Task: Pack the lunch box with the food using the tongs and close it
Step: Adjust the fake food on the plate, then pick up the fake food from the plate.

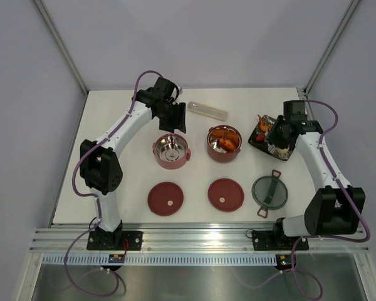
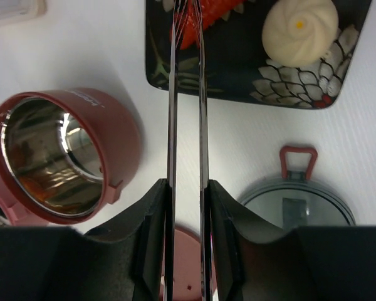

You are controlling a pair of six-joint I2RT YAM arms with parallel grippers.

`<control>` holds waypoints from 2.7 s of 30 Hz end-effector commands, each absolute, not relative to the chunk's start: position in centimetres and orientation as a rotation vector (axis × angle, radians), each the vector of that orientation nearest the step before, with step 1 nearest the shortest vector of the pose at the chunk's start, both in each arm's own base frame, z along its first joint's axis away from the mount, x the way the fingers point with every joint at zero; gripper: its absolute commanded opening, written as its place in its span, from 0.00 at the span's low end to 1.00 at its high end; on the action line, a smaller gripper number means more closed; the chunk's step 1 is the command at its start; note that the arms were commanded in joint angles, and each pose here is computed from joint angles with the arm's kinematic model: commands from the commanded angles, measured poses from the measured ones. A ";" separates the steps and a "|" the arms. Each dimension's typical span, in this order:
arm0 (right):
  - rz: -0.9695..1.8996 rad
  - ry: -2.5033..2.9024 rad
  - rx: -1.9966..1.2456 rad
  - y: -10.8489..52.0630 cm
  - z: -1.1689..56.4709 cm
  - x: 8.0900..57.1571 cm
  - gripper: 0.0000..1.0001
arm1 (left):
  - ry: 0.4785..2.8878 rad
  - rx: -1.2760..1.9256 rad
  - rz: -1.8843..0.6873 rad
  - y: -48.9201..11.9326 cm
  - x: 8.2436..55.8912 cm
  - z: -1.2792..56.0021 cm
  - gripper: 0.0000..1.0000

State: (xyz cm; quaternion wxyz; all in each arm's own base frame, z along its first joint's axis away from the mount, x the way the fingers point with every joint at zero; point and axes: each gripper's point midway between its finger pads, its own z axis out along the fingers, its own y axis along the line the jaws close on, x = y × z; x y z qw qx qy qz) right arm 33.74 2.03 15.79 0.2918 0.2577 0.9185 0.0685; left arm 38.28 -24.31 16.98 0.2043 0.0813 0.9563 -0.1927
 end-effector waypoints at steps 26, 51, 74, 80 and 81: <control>0.121 2.459 0.686 1.1 16.3 33.4 0.37 | 2.585 0.231 -0.570 -24.9 38.8 18.8 0.55; 0.214 2.492 0.677 2.5 14.8 33.1 0.36 | 2.576 0.230 -0.565 -24.8 38.3 19.0 0.55; 0.171 2.346 0.837 1.2 18.8 30.2 0.55 | 2.602 0.269 -0.557 -25.4 38.6 17.9 0.55; 0.220 2.337 0.876 1.8 18.0 30.3 0.55 | 2.604 0.267 -0.544 -25.2 38.6 17.8 0.55; 0.218 2.334 0.882 1.7 17.9 30.3 0.55 | 2.607 0.264 -0.542 -25.1 38.5 17.7 0.55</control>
